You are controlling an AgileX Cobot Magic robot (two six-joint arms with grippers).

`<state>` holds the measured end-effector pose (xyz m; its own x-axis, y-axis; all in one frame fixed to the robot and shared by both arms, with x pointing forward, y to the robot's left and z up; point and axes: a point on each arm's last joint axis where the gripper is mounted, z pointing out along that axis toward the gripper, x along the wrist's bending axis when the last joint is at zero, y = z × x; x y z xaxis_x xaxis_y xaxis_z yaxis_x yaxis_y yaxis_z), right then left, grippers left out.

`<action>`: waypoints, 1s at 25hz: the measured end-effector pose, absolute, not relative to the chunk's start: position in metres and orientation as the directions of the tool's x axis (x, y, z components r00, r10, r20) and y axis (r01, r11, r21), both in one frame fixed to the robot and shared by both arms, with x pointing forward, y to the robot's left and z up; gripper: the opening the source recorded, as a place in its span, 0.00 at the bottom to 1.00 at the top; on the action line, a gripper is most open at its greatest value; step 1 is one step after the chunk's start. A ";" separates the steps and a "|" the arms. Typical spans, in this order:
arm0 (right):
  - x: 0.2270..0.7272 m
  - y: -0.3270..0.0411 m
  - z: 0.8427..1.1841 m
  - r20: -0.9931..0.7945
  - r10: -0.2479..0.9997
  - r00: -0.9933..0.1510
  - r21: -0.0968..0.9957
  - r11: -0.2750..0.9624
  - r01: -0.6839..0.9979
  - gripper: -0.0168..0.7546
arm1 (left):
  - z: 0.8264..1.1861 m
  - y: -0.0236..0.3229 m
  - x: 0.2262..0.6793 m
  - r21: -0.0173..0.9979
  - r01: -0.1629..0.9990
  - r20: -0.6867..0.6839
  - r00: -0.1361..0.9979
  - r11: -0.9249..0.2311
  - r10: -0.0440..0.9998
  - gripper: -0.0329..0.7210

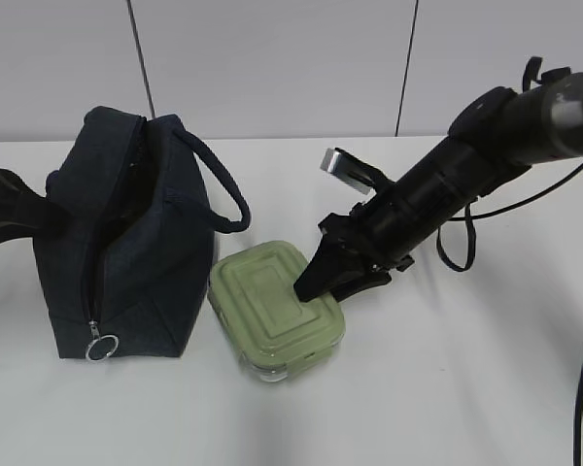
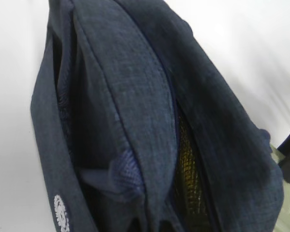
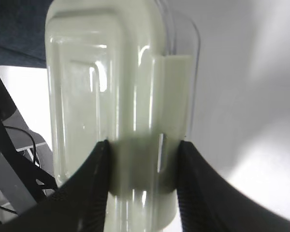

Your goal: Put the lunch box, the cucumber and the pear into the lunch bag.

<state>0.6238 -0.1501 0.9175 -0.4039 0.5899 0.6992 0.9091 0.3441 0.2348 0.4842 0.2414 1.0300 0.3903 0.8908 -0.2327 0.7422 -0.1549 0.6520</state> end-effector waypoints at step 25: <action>0.678 -0.183 1.071 0.552 0.674 -0.491 0.495 0.209 0.844 0.37 | 1.030 0.242 0.484 0.652 0.740 -0.224 0.393 -0.163 0.892 0.05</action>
<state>0.6785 -0.1829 1.0708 -0.4908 0.6738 0.5524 0.8436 0.2088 0.4948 0.4842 0.2418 1.0298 0.3935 0.8917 -0.2235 0.7403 -0.1631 0.6522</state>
